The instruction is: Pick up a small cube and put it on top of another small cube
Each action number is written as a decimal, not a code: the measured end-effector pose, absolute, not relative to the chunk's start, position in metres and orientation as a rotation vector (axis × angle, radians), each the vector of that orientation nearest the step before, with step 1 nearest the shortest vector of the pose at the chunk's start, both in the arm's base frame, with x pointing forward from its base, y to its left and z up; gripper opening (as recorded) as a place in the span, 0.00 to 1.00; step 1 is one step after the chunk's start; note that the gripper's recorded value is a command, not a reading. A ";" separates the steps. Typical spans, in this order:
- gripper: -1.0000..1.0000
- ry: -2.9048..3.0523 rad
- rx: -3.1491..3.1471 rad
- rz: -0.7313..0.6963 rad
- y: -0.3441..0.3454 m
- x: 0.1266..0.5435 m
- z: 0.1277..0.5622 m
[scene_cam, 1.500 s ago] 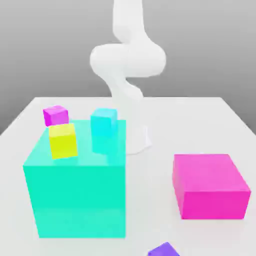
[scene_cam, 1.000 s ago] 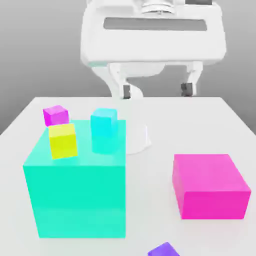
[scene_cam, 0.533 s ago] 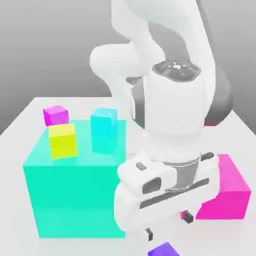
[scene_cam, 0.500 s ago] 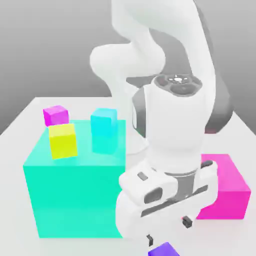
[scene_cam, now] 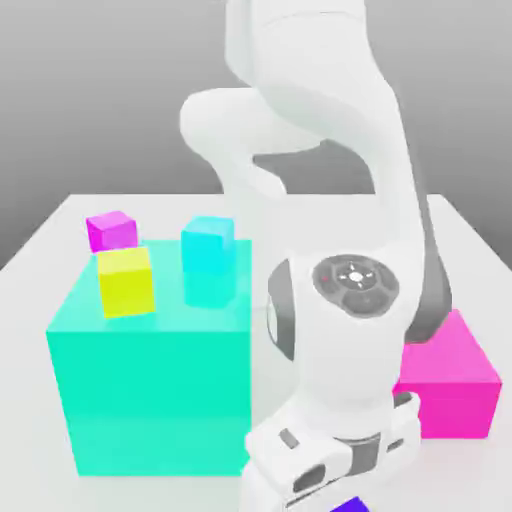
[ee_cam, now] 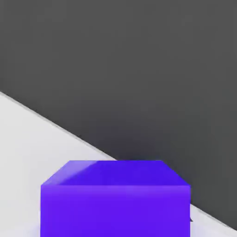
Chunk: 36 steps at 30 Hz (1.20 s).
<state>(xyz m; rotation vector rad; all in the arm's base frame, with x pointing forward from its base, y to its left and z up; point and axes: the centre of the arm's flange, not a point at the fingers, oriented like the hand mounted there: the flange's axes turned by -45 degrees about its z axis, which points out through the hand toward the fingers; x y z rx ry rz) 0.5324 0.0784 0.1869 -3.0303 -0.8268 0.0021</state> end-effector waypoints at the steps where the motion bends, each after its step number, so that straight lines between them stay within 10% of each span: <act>1: 0.00 -0.808 -3.034 0.014 0.075 0.536 0.197; 23: 0.00 0.290 -3.042 0.040 -0.037 0.411 0.434; 36: 0.00 0.882 -3.005 0.004 -0.060 0.299 0.456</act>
